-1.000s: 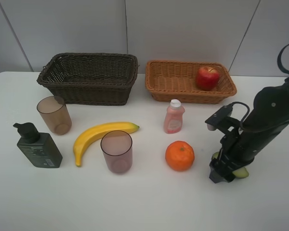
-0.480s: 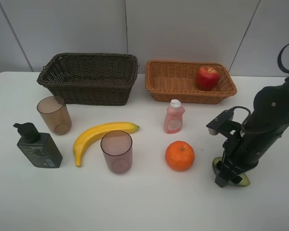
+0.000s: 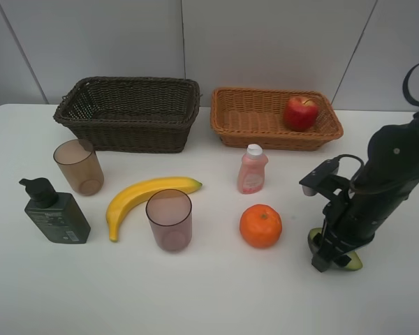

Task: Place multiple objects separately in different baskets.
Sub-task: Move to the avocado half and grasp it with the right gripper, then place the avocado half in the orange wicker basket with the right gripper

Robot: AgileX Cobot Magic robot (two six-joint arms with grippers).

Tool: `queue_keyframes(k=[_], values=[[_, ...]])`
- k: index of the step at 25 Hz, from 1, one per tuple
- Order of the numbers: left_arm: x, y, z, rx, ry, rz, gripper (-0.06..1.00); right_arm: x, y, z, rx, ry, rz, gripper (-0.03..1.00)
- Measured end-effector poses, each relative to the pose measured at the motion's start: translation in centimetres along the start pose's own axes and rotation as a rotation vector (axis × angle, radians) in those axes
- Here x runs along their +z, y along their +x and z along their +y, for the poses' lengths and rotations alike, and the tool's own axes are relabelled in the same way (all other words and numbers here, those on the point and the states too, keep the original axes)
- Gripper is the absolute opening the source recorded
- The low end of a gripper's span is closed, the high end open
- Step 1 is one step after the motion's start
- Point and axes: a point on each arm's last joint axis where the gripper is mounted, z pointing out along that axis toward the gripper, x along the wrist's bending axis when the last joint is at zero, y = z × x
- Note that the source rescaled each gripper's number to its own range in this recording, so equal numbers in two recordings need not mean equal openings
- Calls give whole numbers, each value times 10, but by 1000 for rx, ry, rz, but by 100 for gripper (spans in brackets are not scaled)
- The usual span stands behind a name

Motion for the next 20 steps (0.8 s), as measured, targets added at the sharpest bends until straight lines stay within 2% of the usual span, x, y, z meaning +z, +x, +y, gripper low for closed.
queue_keyframes(k=[6, 11, 20], values=[[0, 0, 0, 0, 0, 0, 100, -5, 2, 0, 29, -7, 18, 43], [0, 0, 0, 0, 0, 0, 100, -31, -2, 11, 27, -57, 1, 43], [0, 0, 0, 0, 0, 0, 100, -84, -13, 33, -3, -66, -19, 43]])
